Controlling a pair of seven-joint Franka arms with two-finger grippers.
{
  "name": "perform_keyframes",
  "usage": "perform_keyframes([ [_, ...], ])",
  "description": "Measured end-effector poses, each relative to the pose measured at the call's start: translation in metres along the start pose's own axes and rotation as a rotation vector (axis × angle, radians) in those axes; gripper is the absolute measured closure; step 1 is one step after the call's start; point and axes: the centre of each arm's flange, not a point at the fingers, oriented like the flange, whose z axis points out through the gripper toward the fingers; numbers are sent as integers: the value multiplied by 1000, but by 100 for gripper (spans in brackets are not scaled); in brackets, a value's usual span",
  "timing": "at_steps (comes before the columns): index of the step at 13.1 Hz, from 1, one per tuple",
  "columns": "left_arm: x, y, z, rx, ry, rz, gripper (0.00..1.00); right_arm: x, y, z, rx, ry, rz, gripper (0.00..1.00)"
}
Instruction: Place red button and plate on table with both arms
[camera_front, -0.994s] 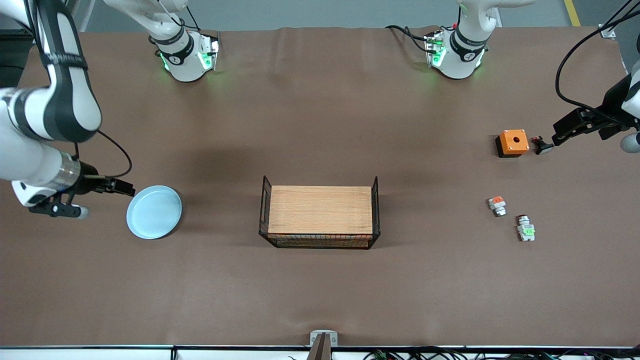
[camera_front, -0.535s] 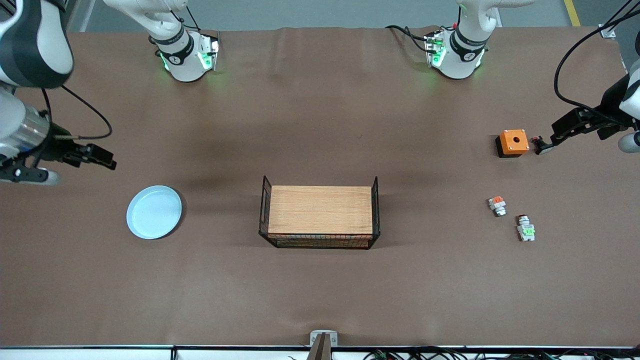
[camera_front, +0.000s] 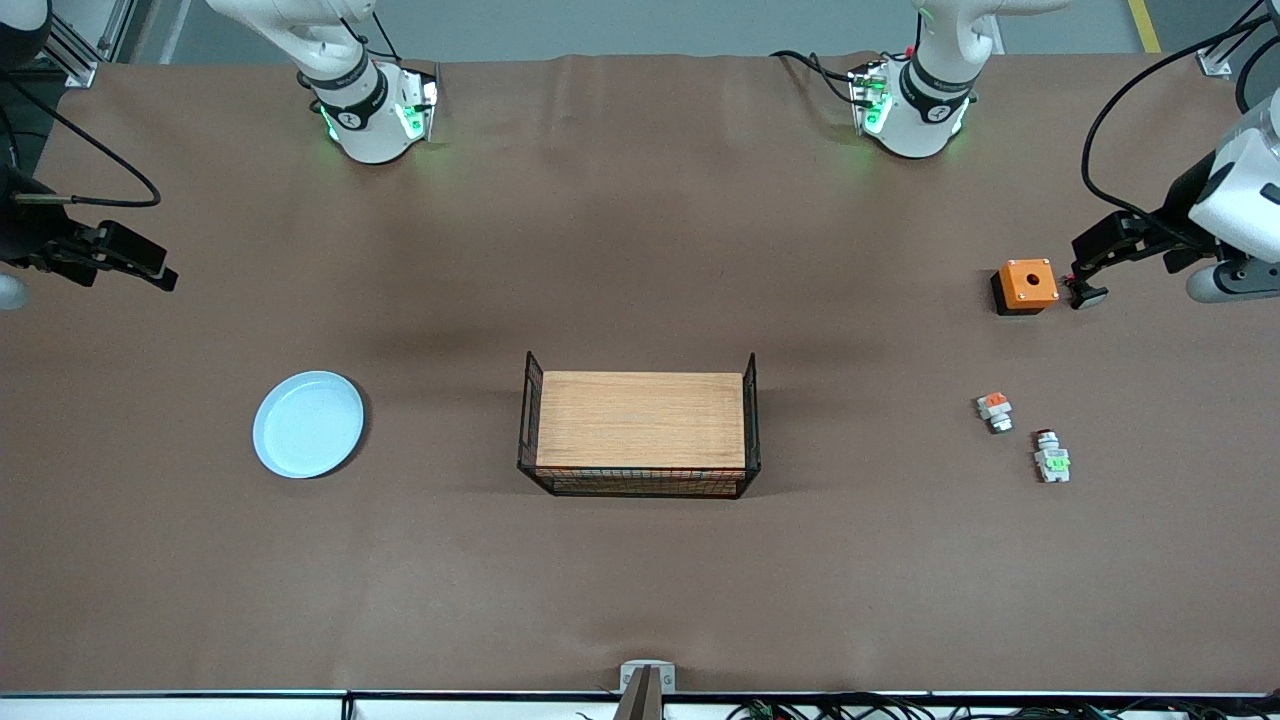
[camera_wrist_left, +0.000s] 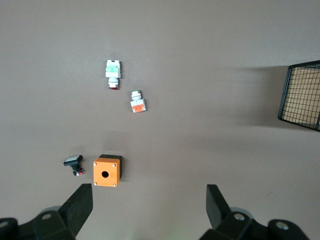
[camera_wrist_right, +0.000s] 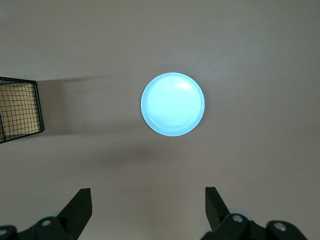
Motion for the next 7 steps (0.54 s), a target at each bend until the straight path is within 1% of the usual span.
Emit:
perform_keyframes([
  [3, -15, 5, -1, 4, 4, 12, 0, 0, -1, -7, 0, 12, 21, 0],
  [7, -25, 8, -8, 4, 25, 19, 0, 0, -5, -26, -13, 49, 24, 0],
])
